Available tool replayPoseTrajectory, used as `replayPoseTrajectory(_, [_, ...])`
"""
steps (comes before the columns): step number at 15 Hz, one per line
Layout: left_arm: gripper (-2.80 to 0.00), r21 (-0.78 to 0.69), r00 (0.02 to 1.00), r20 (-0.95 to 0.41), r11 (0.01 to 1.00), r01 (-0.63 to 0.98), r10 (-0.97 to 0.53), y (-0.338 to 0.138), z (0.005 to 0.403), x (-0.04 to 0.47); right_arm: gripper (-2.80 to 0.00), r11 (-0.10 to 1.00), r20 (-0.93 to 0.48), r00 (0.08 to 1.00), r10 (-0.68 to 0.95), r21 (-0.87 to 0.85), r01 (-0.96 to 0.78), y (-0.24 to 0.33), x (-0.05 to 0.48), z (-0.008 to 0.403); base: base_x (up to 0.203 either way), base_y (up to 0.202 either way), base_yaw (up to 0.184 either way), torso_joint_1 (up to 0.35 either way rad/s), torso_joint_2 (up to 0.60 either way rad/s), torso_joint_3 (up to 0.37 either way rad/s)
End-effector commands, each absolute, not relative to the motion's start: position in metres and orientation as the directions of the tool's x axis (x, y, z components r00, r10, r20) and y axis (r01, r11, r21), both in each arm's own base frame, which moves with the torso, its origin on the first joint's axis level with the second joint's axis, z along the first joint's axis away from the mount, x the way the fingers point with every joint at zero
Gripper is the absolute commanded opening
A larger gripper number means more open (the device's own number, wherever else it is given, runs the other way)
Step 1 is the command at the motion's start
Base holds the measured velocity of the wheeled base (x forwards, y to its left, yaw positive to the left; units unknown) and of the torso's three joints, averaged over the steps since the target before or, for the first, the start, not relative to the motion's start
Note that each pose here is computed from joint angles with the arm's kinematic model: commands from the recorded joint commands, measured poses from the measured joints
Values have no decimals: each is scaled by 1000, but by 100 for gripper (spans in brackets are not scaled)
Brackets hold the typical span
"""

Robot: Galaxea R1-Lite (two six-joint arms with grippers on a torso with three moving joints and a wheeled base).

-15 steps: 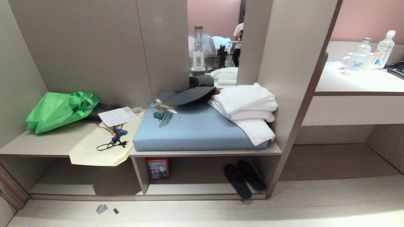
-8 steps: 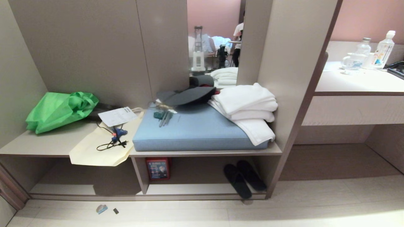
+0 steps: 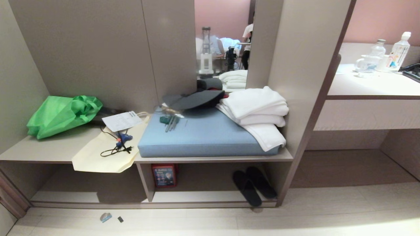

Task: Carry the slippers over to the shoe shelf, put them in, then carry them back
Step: Pick up the slippers in the shoe cabinet

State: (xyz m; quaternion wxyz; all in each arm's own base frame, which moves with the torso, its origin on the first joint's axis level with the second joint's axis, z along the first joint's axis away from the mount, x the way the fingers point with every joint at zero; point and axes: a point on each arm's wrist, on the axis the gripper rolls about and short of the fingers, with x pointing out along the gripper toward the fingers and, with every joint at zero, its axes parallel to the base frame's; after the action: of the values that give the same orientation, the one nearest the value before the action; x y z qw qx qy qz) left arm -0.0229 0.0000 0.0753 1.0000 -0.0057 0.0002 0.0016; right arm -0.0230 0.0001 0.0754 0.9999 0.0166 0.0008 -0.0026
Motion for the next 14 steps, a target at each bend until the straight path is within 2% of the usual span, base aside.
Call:
replayPoseTrajectory(1, [-280,-12,1000,0,1000,-5,5,0,75,-23,-280,999,-2,1000,-5,34,5,0,-23,75,0,0,0,0,0,0])
replayPoseTrajectory(14, [-280,-12,1000,-1,1000,-4,4,0,75,-23,-280,999,-2,1000,-5,34,5,0,-23,75,0,0,0,0,0,-4])
